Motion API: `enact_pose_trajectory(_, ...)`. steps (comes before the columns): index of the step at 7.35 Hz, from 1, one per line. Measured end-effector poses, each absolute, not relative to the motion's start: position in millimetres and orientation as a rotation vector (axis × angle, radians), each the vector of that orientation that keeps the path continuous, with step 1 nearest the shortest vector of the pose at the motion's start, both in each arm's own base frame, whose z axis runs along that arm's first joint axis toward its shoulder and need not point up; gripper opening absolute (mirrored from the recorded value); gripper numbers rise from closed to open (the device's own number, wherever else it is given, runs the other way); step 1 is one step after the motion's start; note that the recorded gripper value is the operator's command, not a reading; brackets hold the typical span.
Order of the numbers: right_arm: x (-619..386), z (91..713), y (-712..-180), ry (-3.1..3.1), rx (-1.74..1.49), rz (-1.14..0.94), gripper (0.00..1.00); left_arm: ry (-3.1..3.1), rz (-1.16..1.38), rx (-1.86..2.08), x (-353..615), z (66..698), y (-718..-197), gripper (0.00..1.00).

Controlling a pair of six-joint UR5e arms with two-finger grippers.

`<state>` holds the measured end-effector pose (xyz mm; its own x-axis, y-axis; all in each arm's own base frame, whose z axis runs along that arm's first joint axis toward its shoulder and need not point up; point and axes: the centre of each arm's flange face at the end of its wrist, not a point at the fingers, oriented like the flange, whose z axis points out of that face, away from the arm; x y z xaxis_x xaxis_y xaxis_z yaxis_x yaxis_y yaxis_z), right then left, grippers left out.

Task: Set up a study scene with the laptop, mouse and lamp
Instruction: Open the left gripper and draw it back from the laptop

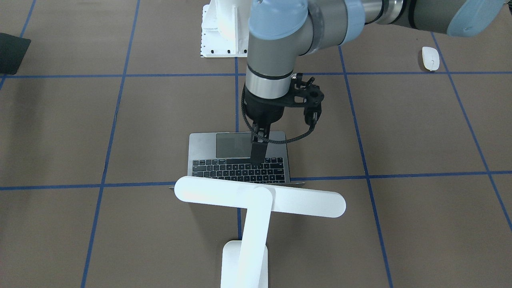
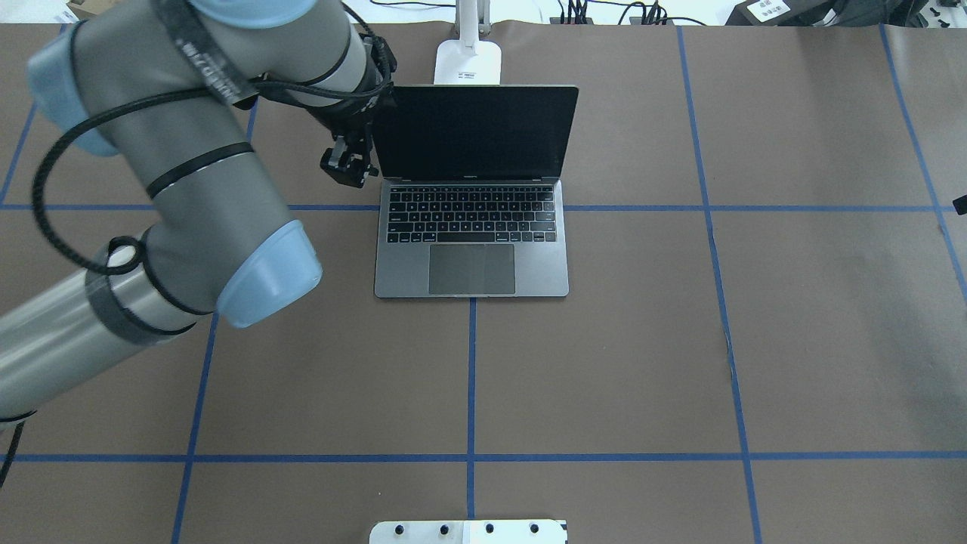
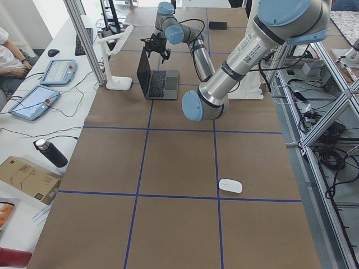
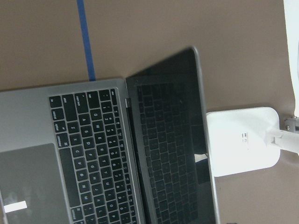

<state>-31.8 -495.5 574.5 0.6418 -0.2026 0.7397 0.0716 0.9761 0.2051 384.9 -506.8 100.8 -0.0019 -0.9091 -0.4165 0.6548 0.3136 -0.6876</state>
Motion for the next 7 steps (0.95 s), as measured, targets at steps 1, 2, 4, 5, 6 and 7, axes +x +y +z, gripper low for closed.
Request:
enact_pose_trajectory(1, -34, 581, -488, -0.870, 0.146, -0.163, 0.99, 0.960, -1.162, -0.291, 364, 118, -487, 0.99)
enact_pose_trajectory(2, -34, 592, -475, -0.888, 0.126, -0.178, 0.99, 0.971, -1.044, -0.242, 348, 132, -470, 0.99)
enact_pose_trajectory(4, -29, 623, -434, -0.917, 0.120, -0.280, 0.97, 0.979, -0.770, -0.146, 332, 150, -449, 0.99)
enact_pose_trajectory(5, -25, 642, -407, -0.950, 0.106, -0.330, 0.97, 0.976, -0.661, -0.097, 329, 155, -446, 0.99)
enact_pose_trajectory(6, -22, 660, -380, -0.989, 0.085, -0.364, 0.96, 0.968, -0.590, -0.061, 328, 161, -446, 0.99)
enact_pose_trajectory(7, -20, 677, -355, -1.017, 0.060, -0.387, 0.90, 0.967, -0.558, -0.038, 326, 163, -447, 0.99)
